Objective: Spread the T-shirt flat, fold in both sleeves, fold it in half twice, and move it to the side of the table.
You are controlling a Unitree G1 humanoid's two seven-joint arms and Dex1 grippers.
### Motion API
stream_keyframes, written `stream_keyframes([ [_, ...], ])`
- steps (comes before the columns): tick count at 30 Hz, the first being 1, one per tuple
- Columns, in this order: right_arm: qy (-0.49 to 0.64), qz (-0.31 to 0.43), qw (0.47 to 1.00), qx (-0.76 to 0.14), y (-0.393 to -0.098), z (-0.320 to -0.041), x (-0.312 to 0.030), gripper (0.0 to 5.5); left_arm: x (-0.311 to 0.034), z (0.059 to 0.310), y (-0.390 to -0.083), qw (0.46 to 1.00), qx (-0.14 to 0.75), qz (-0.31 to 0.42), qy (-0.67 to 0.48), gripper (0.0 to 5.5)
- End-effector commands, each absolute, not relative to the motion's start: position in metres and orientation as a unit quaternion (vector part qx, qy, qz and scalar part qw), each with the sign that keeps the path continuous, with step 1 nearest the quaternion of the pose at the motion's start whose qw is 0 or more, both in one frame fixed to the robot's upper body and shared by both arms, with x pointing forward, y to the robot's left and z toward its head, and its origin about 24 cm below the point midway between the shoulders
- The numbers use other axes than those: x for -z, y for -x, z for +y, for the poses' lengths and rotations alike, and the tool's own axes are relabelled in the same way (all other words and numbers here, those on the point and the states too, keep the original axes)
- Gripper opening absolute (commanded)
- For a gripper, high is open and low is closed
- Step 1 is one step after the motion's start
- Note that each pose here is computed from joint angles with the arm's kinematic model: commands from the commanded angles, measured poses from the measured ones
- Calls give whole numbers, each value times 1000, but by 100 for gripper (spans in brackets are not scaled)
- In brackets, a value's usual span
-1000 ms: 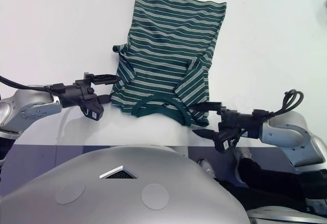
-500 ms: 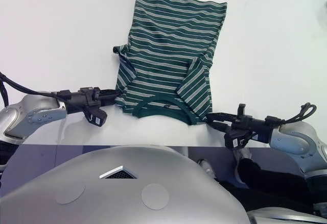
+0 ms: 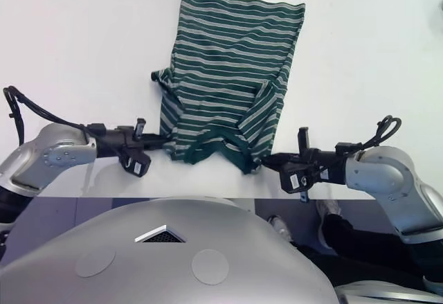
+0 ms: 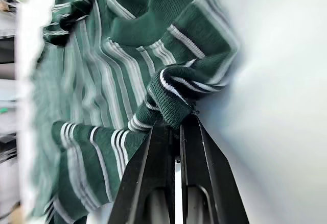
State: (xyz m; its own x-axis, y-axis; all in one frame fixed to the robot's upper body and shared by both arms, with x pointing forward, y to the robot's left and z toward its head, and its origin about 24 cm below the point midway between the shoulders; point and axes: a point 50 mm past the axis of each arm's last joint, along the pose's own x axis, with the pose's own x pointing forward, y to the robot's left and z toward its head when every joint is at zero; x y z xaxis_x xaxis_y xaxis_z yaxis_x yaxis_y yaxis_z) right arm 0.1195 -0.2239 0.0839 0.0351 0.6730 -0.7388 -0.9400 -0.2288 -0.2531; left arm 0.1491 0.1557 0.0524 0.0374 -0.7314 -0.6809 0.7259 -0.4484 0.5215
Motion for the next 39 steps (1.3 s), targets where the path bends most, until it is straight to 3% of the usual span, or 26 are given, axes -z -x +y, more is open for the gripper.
stream_keyframes([
  [1, 385, 239, 522, -723, -150, -239, -120, 2, -71, 165, -149, 476, 764, 53, -433, 2],
  [6, 344, 300, 460, -761, -170, -243, -131, 2, -90, 147, -150, 473, 817, 68, -323, 2],
  [10, 270, 346, 512, -739, -208, -251, -124, 2, -125, 139, -169, 477, 854, 136, -154, 2],
  [20, 229, 339, 635, -656, -332, -222, -130, 2, -135, 144, -274, 579, 789, 194, -66, 2],
  [23, 229, 342, 642, -647, -339, -221, -128, 2, -133, 144, -281, 580, 788, 197, -62, 2],
  [27, 197, 297, 778, -517, -372, -212, -131, 2, -133, 169, -349, 736, 648, 194, -33, 2],
  [30, 210, 253, 832, -447, -386, -203, -134, 2, -154, 182, -376, 823, 552, 133, -29, 2],
  [33, 251, 240, 846, -405, -391, -197, -127, 2, -146, 187, -382, 847, 513, 128, -44, 2],
  [39, 292, 251, 845, -372, -390, -197, -109, 2, -87, 179, -367, 839, 501, 193, -89, 2],
])
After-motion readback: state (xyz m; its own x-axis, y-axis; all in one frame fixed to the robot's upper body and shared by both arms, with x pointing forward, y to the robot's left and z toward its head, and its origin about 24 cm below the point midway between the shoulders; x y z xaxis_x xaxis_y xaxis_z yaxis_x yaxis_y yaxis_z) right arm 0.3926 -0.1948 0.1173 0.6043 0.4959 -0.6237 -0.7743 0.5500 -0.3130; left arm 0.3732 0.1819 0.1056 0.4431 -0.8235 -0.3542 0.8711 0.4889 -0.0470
